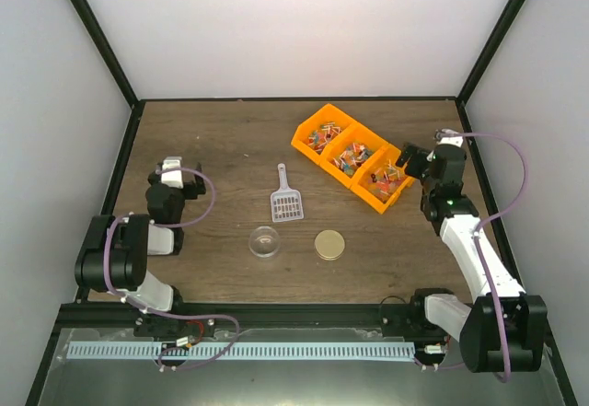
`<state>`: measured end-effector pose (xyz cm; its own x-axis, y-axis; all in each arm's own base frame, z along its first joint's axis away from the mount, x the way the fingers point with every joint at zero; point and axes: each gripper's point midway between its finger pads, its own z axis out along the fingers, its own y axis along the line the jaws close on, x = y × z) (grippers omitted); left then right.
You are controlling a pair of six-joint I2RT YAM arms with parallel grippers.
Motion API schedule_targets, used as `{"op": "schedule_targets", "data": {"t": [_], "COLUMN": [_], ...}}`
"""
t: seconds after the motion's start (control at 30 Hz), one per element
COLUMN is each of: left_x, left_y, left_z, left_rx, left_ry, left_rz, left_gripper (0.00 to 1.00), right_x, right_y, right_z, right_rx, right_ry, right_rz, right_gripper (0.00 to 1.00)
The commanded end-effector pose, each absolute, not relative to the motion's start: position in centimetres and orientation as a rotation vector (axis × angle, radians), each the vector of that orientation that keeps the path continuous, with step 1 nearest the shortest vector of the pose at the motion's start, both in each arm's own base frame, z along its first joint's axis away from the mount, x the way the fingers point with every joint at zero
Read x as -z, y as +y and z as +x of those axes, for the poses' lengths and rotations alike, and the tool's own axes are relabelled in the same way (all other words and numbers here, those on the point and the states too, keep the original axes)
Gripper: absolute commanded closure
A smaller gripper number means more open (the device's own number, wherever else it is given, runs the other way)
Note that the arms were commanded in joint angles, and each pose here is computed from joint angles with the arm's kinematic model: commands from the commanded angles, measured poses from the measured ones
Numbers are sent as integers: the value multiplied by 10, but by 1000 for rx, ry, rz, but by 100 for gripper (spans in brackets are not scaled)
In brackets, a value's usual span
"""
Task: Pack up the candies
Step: Move the storage box to the center of the board.
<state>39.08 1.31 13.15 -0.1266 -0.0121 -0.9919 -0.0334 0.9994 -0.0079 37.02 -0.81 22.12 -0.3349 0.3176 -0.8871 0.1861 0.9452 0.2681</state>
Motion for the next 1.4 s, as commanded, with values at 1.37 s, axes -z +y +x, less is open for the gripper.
{"op": "schedule_targets", "data": {"t": [1.37], "left_x": [-143], "left_y": [-224], "left_z": [600], "left_rx": [226], "left_ry": [2088], "left_rz": [623], "left_gripper": [5], "right_x": [-202], "right_y": [35], "right_z": [374], "right_rx": [-384], "right_ry": [2107], "right_rz": [227], "right_gripper": [3]}}
